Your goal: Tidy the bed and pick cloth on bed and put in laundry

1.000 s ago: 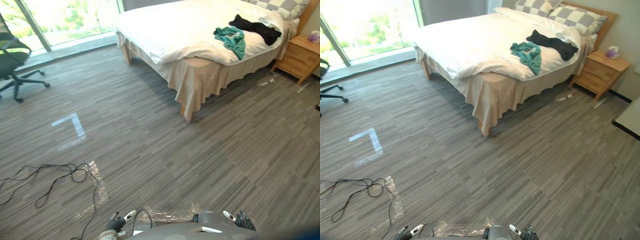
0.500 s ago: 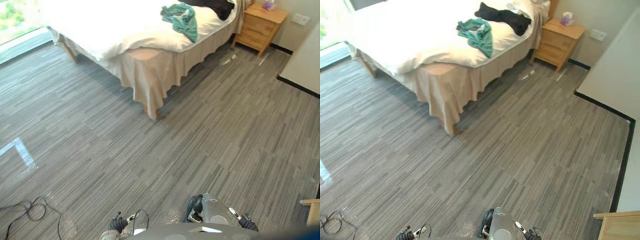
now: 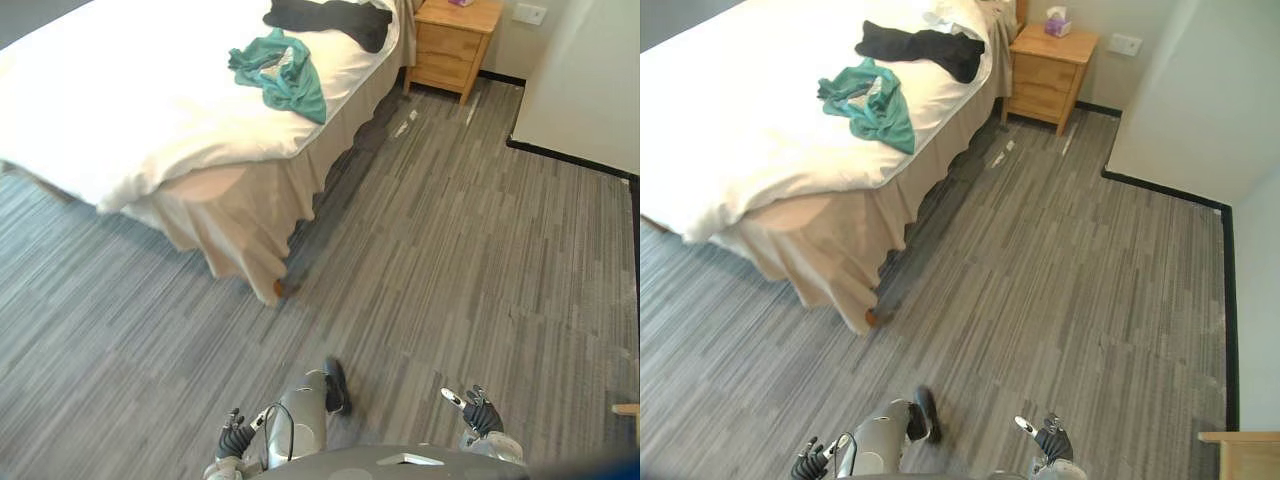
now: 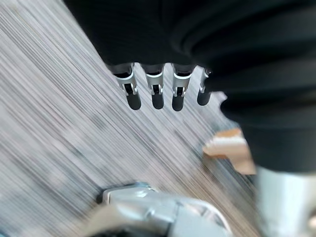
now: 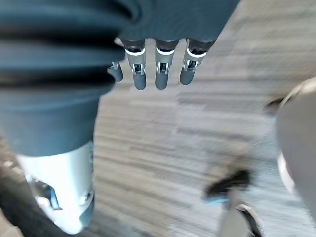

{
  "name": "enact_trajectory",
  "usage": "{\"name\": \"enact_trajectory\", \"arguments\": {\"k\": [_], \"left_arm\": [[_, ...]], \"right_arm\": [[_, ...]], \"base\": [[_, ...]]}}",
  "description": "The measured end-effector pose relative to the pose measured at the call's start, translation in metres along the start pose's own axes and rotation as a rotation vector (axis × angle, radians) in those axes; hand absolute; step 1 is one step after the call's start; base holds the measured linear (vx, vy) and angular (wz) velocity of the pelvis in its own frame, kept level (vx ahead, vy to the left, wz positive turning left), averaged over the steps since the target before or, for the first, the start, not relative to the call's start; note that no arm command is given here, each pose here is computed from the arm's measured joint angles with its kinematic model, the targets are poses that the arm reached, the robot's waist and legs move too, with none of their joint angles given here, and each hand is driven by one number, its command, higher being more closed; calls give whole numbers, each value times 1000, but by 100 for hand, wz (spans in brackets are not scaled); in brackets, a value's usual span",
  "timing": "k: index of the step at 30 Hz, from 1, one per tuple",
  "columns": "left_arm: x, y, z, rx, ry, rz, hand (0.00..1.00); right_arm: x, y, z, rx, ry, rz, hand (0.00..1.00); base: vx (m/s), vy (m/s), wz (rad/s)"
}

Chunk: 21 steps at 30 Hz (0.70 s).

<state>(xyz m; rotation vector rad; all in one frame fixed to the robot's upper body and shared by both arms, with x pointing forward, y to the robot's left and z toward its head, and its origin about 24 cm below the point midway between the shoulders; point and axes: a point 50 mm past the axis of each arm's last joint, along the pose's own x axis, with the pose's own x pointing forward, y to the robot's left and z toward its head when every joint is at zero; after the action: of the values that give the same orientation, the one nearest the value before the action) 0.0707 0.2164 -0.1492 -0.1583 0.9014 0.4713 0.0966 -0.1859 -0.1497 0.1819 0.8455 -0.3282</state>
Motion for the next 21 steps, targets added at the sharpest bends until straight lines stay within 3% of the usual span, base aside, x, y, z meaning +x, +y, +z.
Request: {"name": "enact_trajectory", "arguments": {"k": [5, 12, 15, 21], "left_arm": [[1, -3, 1, -45, -6, 1, 0], [4, 1, -5, 15, 70, -12, 0], [11, -15, 9, -46, 55, -51, 0], [15, -44, 20, -117, 61, -111, 0]], "right_arm": [[-2, 3, -1, -77, -25, -45, 0], [-1, -18, 12, -110, -100, -150, 0], [-11, -35, -6, -143, -40, -182, 0], [-23, -33, -32, -128, 57, -154, 0]], "base": [[443, 254, -9], [260, 113, 22], [280, 32, 117], [513, -192, 133]]}}
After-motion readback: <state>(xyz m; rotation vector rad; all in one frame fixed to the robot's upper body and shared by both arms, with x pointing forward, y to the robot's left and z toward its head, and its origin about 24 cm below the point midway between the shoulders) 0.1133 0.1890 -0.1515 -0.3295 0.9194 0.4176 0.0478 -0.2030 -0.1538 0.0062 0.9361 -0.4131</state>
